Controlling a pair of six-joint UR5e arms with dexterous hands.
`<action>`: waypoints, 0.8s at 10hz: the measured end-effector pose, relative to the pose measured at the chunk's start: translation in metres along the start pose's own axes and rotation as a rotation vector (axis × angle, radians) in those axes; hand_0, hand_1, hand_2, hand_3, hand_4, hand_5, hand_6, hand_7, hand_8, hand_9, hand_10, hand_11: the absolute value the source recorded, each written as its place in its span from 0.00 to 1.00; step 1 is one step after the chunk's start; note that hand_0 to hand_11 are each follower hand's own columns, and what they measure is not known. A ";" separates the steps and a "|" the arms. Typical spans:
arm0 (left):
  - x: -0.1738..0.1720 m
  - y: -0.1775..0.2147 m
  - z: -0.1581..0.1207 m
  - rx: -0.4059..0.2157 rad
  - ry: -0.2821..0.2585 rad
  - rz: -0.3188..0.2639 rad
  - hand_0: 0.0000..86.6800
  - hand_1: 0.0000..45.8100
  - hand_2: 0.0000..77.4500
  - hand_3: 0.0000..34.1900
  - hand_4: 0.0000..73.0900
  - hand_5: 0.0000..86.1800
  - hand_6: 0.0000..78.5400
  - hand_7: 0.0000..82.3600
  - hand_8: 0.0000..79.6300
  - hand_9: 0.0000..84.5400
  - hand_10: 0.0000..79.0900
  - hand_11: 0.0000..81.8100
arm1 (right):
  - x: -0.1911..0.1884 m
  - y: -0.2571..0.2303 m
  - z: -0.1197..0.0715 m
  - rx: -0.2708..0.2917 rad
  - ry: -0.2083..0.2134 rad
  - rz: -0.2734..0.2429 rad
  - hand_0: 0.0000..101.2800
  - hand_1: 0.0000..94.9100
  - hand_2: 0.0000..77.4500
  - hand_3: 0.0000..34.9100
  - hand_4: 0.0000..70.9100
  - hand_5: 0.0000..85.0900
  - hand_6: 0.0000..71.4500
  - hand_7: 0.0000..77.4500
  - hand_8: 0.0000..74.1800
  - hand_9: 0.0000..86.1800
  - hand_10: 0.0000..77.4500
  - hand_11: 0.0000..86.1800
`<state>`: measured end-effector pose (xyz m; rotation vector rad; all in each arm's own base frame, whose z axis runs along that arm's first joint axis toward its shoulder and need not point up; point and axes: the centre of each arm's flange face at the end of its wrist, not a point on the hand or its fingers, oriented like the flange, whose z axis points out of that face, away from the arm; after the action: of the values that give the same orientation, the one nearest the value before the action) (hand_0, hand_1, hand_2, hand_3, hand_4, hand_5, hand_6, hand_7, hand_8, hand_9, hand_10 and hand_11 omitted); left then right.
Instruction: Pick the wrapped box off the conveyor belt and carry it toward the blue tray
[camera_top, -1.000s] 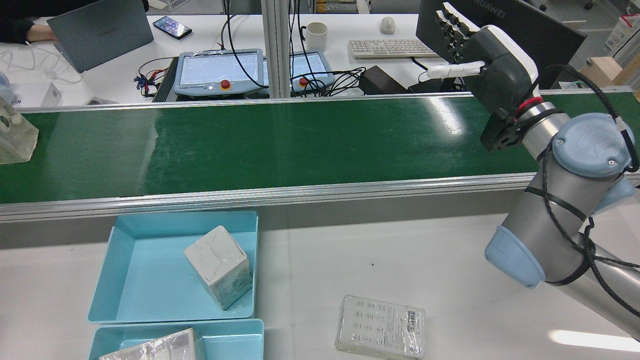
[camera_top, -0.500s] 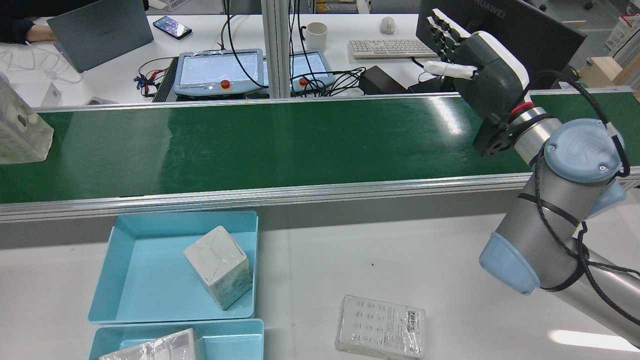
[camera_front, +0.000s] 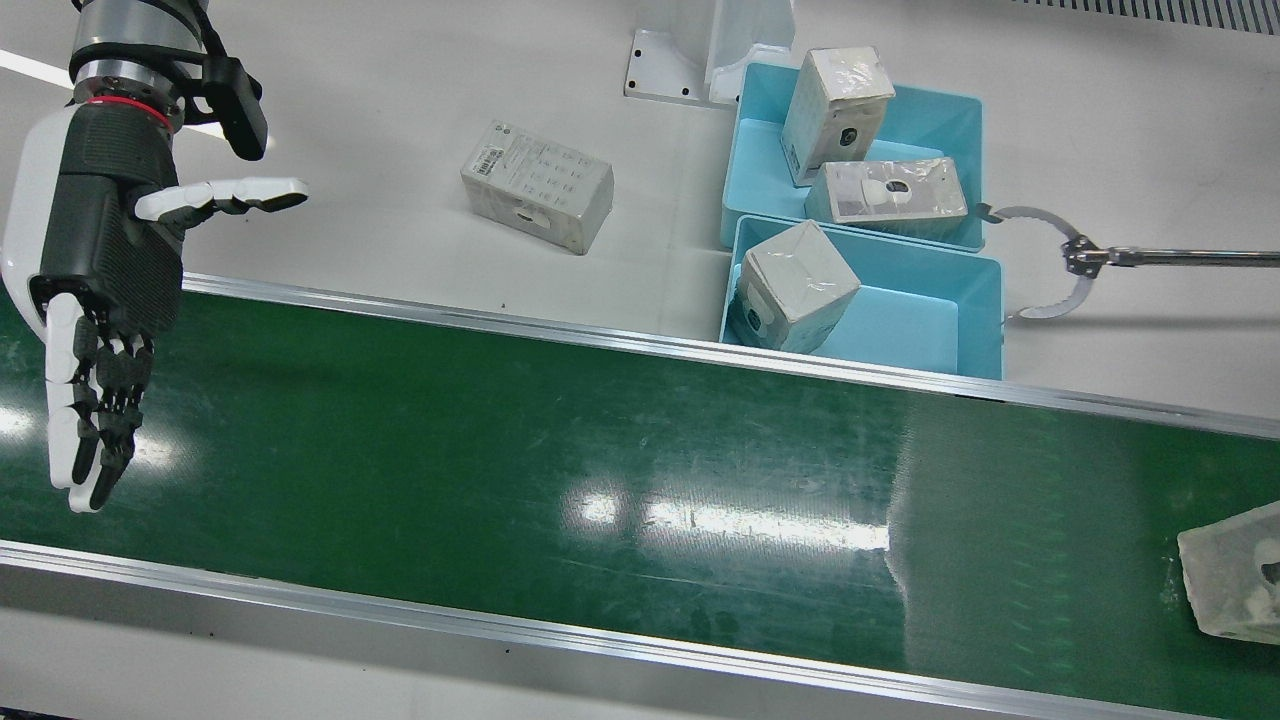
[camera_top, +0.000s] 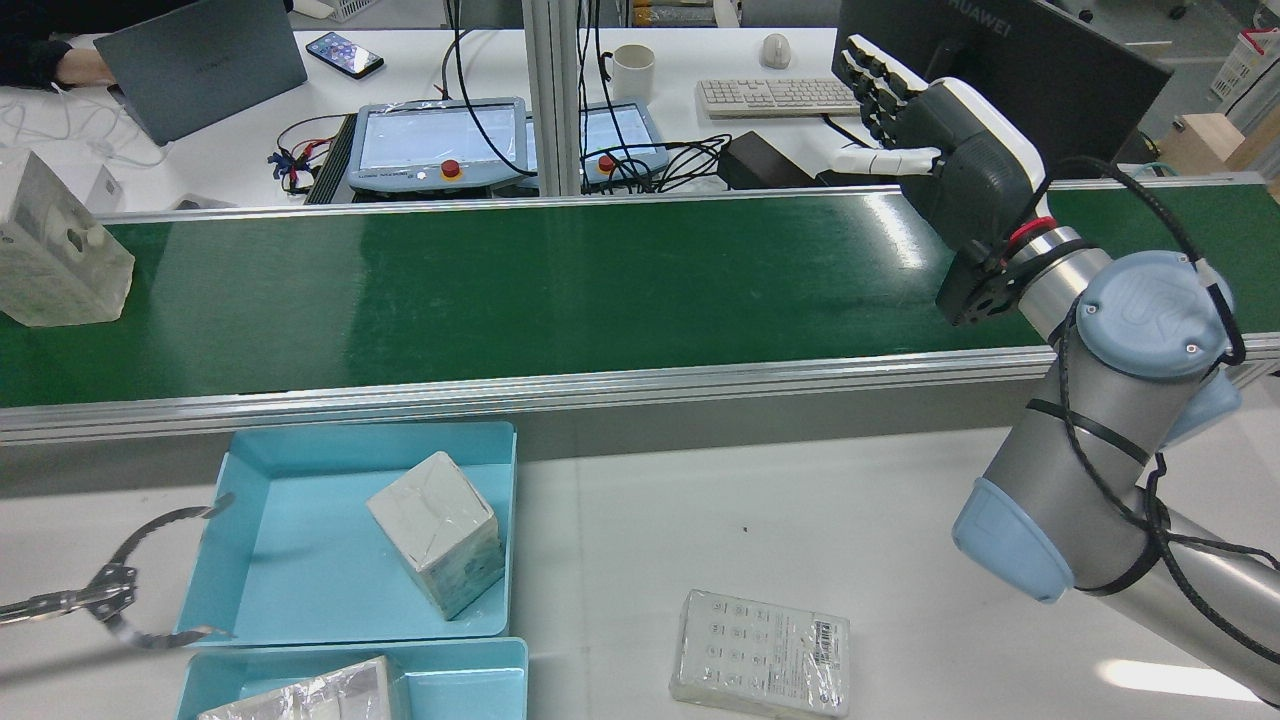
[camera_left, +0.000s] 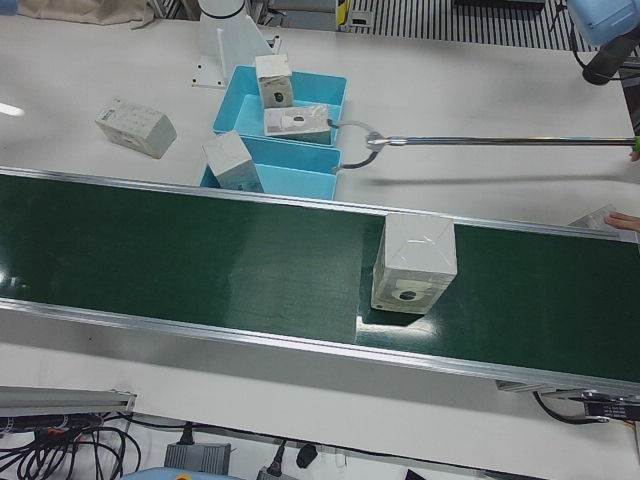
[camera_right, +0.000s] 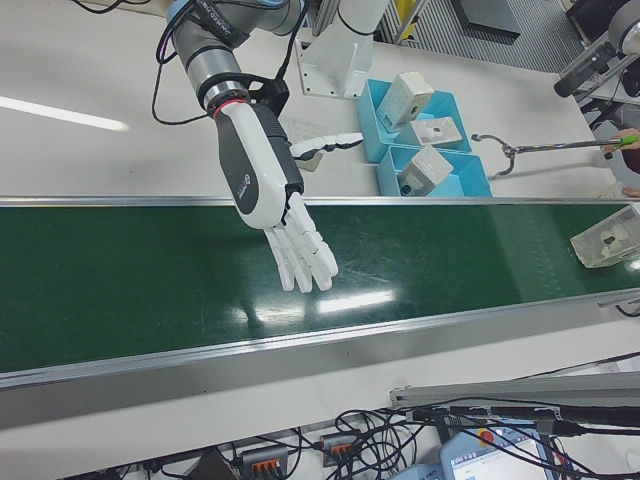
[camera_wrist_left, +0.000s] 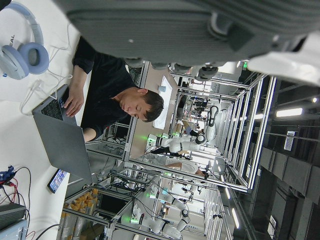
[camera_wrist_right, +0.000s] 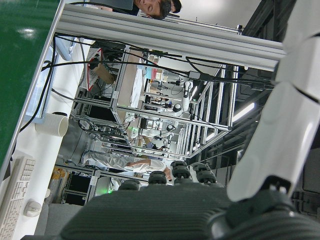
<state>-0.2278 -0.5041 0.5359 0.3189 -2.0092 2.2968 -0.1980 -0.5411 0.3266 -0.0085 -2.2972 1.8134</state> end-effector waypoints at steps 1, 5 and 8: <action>0.000 0.000 0.000 0.000 0.000 0.000 0.00 0.00 0.01 0.00 0.00 0.01 0.00 0.00 0.00 0.00 0.00 0.00 | 0.001 0.000 0.000 0.000 0.001 0.001 0.40 0.10 0.13 0.09 0.00 0.06 0.00 0.00 0.02 0.02 0.00 0.01; 0.000 0.000 0.000 0.000 0.000 0.000 0.00 0.00 0.01 0.00 0.00 0.01 0.00 0.01 0.00 0.00 0.00 0.00 | 0.006 0.001 -0.001 -0.002 0.010 0.003 0.40 0.10 0.14 0.16 0.00 0.05 0.00 0.00 0.03 0.02 0.00 0.01; 0.000 0.000 0.000 0.000 0.000 0.000 0.00 0.00 0.01 0.00 0.00 0.01 0.00 0.00 0.00 0.00 0.01 0.00 | 0.009 0.001 -0.001 -0.002 0.015 0.004 0.41 0.10 0.15 0.17 0.00 0.05 0.00 0.01 0.03 0.02 0.00 0.01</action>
<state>-0.2278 -0.5041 0.5359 0.3189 -2.0092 2.2968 -0.2065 -0.5381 0.3270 -0.0270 -2.2906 1.8068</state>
